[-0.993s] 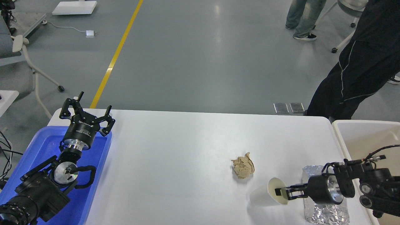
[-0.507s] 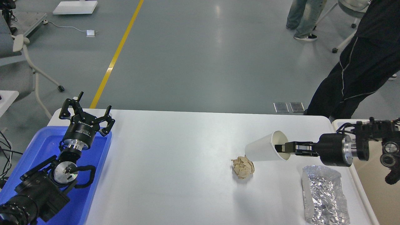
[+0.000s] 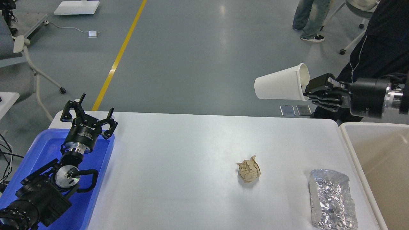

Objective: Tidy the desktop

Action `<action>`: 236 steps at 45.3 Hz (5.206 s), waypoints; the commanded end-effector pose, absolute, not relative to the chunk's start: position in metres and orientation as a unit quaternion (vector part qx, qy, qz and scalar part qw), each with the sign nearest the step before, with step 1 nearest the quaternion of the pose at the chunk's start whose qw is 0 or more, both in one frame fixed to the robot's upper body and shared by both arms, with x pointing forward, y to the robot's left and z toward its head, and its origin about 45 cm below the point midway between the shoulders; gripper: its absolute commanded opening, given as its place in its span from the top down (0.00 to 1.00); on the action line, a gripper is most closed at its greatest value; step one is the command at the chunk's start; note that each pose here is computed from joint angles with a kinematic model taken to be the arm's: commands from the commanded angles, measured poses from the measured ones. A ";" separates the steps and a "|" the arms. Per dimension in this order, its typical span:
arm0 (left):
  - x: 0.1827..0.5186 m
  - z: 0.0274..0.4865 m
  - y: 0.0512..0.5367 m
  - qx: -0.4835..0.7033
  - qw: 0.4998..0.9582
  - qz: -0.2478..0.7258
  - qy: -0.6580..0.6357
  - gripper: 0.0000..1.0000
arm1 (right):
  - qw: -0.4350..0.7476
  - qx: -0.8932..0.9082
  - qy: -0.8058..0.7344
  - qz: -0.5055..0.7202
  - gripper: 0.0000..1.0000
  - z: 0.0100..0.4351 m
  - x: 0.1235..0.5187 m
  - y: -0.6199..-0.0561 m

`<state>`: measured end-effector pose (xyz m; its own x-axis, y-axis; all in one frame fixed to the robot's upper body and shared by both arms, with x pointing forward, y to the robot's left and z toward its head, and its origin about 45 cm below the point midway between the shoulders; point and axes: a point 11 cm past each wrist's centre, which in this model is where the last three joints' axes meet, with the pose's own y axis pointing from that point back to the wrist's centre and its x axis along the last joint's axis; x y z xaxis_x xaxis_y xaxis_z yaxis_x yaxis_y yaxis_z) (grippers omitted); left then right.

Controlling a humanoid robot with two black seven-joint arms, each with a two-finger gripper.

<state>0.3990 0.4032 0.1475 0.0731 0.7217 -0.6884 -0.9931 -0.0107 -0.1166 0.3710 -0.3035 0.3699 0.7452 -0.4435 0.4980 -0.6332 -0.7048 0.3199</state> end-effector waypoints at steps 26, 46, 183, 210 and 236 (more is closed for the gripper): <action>0.399 0.148 0.403 -0.303 0.667 0.643 0.224 0.00 | 0.354 0.600 -0.714 0.062 1.00 0.295 0.367 -0.624; 0.399 0.148 0.403 -0.303 0.667 0.643 0.224 0.00 | 0.493 0.468 -0.733 0.020 1.00 0.209 0.313 -0.660; 0.399 0.148 0.403 -0.303 0.667 0.643 0.224 0.00 | 0.086 0.674 -0.733 -0.033 0.00 0.276 0.491 -0.462; 0.399 0.148 0.403 -0.303 0.667 0.643 0.224 0.00 | 0.050 0.758 -0.647 -0.062 0.00 0.259 0.529 -0.313; 0.399 0.148 0.403 -0.303 0.667 0.643 0.224 0.00 | 0.026 0.731 -0.668 -0.136 0.00 0.191 0.495 -0.333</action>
<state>0.3990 0.4033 0.1475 0.0730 0.7216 -0.6885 -0.9931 -0.0108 -0.1166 0.5148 -0.3217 0.2272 0.1289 -0.9889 -0.0737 -0.9706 -0.1410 0.1952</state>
